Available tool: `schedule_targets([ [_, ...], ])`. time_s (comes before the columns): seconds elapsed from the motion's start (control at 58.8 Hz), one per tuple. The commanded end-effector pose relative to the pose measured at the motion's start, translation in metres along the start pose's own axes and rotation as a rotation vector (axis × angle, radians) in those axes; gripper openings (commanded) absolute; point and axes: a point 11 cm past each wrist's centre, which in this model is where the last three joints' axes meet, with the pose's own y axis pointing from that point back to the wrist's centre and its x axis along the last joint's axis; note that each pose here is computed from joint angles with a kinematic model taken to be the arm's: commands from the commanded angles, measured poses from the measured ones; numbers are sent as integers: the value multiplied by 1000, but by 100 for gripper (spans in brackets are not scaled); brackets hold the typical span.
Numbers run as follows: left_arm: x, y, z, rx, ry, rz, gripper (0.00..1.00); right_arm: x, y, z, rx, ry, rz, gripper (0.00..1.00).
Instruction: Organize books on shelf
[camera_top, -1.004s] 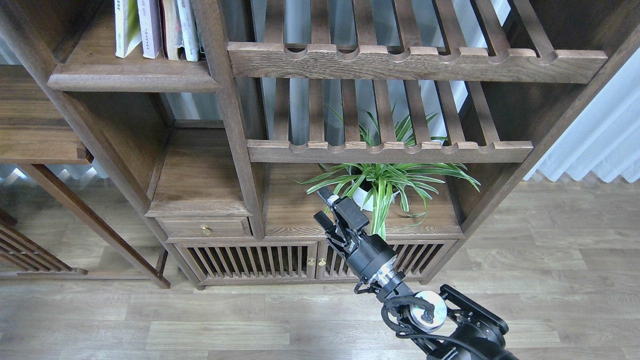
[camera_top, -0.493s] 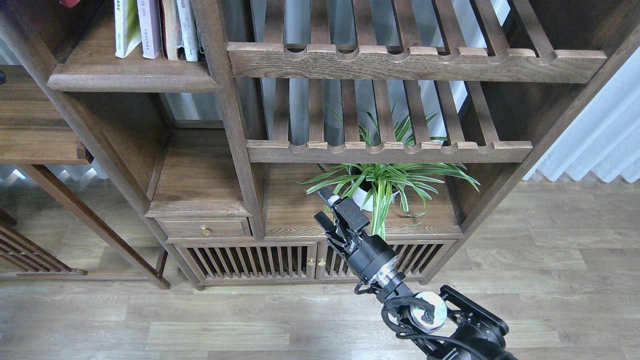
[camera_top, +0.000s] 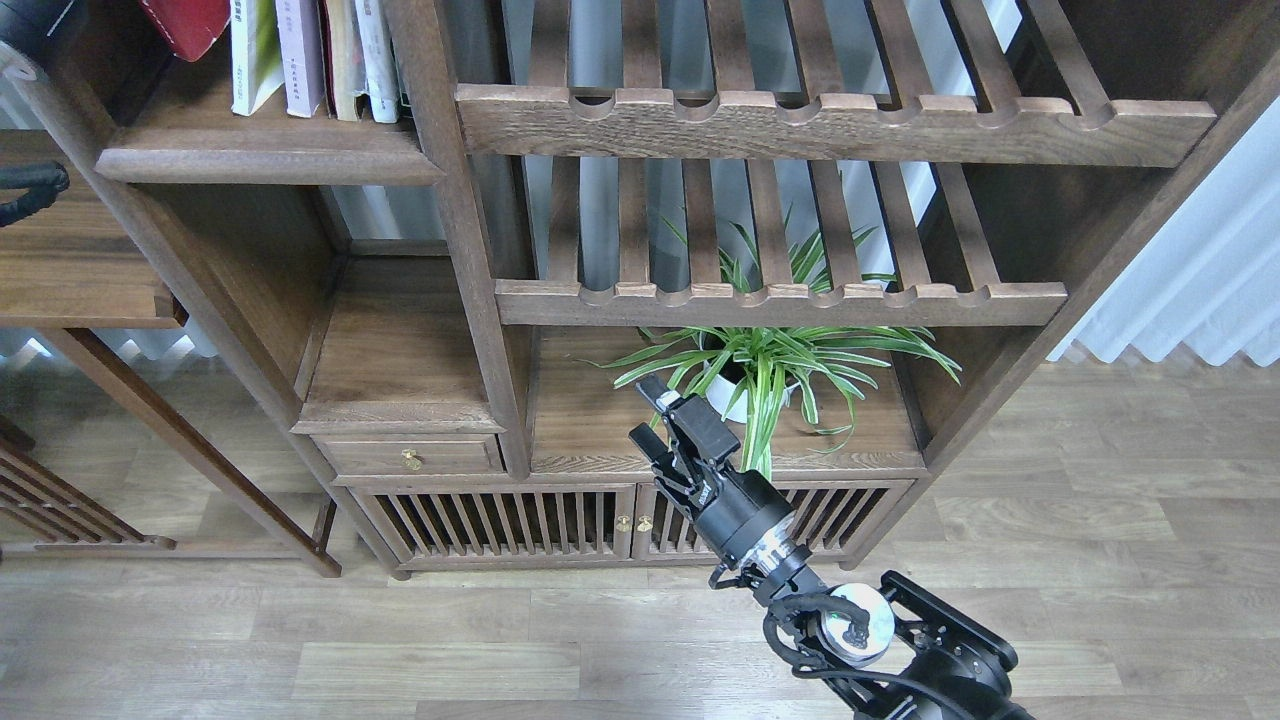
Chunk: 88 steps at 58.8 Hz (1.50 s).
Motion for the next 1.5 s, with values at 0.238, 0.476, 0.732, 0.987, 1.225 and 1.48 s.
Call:
schedule_targets([
  [0.238,-2,-7,-7,54,22,7,1,0,0,0,0,-1,0,98],
  [0.476,-6,-18,-7,67,22,10,3,0,0,1,1,-3,0,98],
  [0.732,-9,-18,-10,74,11,-3,2,-2,1,-3,14,-6,-7,98],
  [0.987,-4,-14,-21,101,21,21,2,-2,1,-3,15,-7,-7,98],
  [1.225,-10,-17,-28,116,37,22,2,-2,1,-3,16,-7,-7,98],
  [1.48,-18,-23,-27,111,48,8,10,-2,1,-3,15,-6,-7,98],
])
